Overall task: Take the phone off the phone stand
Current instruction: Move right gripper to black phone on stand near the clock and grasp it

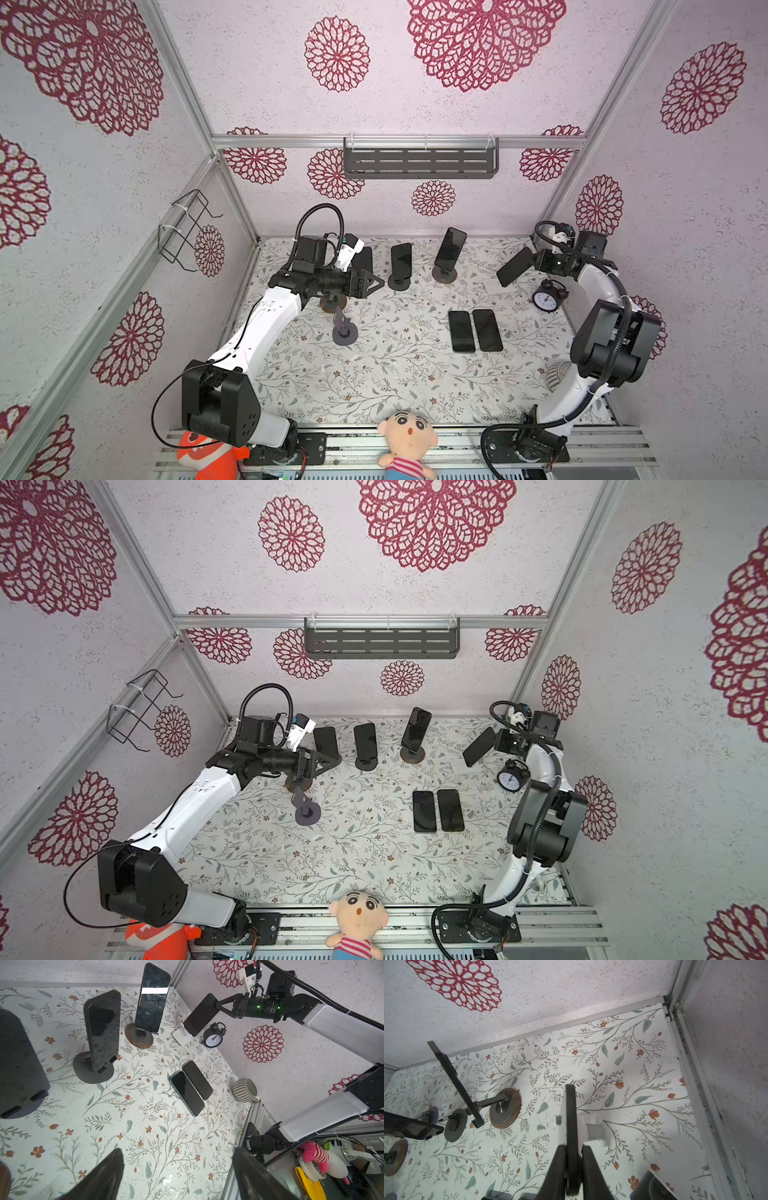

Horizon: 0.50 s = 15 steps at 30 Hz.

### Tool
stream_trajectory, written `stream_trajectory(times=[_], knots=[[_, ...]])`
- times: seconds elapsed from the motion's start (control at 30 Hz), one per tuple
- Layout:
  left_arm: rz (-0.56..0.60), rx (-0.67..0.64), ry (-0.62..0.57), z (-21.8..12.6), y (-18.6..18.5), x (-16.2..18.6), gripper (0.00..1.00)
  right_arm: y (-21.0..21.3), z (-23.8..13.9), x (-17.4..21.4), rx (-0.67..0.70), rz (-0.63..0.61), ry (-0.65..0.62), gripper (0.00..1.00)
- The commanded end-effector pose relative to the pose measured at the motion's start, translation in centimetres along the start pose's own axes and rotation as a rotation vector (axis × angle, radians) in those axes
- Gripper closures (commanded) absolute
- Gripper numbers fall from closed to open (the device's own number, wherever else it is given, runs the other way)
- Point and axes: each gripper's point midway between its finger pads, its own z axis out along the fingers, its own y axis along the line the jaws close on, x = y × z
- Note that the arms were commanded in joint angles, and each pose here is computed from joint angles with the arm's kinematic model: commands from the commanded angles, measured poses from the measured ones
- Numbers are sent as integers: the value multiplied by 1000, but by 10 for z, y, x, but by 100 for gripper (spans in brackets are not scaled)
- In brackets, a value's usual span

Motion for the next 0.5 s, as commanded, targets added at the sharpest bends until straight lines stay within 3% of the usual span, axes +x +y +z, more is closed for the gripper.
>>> stream_trajectory(times=[0.0, 0.3, 0.47], knots=[[45, 39, 5, 2, -9, -2, 14, 1, -11, -18, 10, -43, -28, 87], [51, 44, -1, 0, -12, -4, 13, 29, -45, -42, -42, -64, -69, 98], [59, 49, -10, -3, -17, -6, 13, 44, -70, -52, -51, -56, -112, 98]])
